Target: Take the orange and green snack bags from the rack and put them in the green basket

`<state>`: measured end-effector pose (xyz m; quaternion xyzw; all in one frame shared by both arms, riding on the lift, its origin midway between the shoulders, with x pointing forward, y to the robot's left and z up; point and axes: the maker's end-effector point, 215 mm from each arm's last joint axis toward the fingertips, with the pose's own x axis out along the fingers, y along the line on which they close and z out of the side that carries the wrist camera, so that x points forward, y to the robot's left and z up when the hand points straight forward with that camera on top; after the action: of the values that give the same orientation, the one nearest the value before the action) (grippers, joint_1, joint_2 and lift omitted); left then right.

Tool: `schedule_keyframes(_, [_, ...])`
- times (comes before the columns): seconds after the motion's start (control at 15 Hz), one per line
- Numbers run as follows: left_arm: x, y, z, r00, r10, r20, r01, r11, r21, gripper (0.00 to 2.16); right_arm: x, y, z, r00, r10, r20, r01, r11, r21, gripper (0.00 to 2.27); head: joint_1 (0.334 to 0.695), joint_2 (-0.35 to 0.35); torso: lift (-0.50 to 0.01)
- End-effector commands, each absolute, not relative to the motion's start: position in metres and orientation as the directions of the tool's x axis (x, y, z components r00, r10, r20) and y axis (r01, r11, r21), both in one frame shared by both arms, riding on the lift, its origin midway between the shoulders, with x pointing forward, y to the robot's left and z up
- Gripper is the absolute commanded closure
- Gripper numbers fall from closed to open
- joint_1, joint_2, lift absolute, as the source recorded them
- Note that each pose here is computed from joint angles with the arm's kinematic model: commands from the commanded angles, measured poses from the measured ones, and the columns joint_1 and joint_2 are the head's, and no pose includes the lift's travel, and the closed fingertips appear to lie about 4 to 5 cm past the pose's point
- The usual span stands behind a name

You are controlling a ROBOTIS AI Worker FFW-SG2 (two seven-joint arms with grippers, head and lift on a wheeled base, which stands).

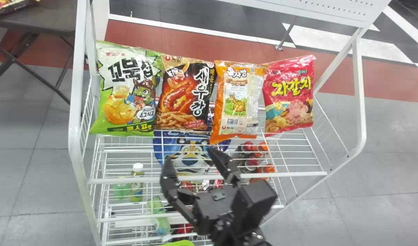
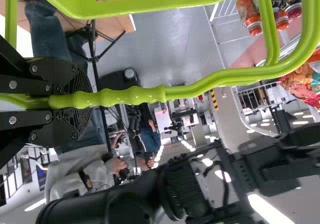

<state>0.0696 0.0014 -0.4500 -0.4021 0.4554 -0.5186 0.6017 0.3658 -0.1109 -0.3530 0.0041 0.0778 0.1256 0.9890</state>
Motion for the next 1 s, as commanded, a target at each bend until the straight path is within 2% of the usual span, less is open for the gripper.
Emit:
schedule_keyframes(0.0, [0.066, -0.004, -0.450, 0.025, -0.991, -0.135, 0.262, 0.137, -0.955, 2.15, 0.381, -0.092, -0.356, 0.955, 0.262, -0.139, -0.264, 0.965, 0.008, 0.14, 0.695, -0.329, 0.000])
schedule_keyframes(0.07, [0.061, -0.009, -0.452, -0.008, -0.990, -0.142, 0.264, 0.134, -0.955, 2.15, 0.385, -0.091, -0.358, 0.957, 0.255, -0.137, -0.257, 0.967, 0.006, 0.14, 0.695, -0.298, 0.000])
schedule_keyframes(0.2, [0.055, -0.010, -0.455, -0.034, -0.988, -0.152, 0.257, 0.139, -0.957, 2.15, 0.403, -0.083, -0.359, 0.958, 0.258, -0.124, -0.261, 0.965, -0.007, 0.14, 0.695, -0.282, 0.000])
schedule_keyframes(0.93, [0.040, -0.013, -0.459, -0.055, -0.985, -0.164, 0.259, 0.145, -0.955, 2.15, 0.504, -0.024, -0.361, 0.941, 0.309, -0.138, -0.313, 0.950, -0.007, 0.14, 0.695, -0.128, 0.000])
